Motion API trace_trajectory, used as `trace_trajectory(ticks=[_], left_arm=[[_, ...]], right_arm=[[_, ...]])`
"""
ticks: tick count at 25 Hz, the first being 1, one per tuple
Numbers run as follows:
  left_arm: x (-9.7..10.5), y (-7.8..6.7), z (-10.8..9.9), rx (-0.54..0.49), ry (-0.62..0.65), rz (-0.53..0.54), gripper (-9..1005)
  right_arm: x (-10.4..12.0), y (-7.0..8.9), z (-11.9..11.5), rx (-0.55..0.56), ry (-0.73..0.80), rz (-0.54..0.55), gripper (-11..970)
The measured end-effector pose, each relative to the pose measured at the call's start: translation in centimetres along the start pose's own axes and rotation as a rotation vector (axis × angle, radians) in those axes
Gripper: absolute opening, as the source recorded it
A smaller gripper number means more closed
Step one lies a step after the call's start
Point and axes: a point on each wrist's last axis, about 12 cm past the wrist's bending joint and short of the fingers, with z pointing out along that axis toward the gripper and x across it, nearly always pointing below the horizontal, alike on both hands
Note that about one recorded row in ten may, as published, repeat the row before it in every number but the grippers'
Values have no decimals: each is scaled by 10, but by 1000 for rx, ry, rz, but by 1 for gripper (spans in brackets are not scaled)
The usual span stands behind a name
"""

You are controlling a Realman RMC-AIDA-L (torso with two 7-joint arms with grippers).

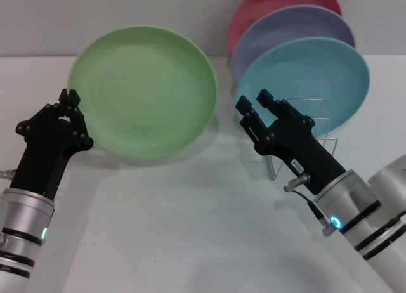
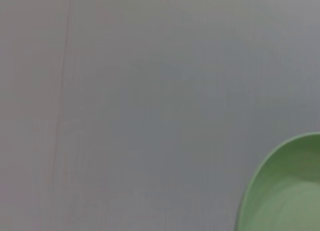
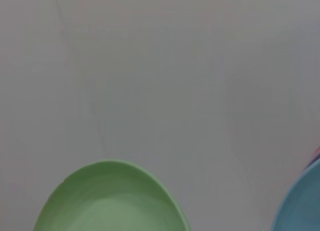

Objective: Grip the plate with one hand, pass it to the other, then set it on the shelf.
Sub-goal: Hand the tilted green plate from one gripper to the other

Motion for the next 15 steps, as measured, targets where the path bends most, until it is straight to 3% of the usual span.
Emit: trace_trajectory(ticks=[15], left_arm=[[0, 0, 3, 13, 0, 39, 31]], right_arm=[[-5, -3, 19, -33, 16, -67, 463]])
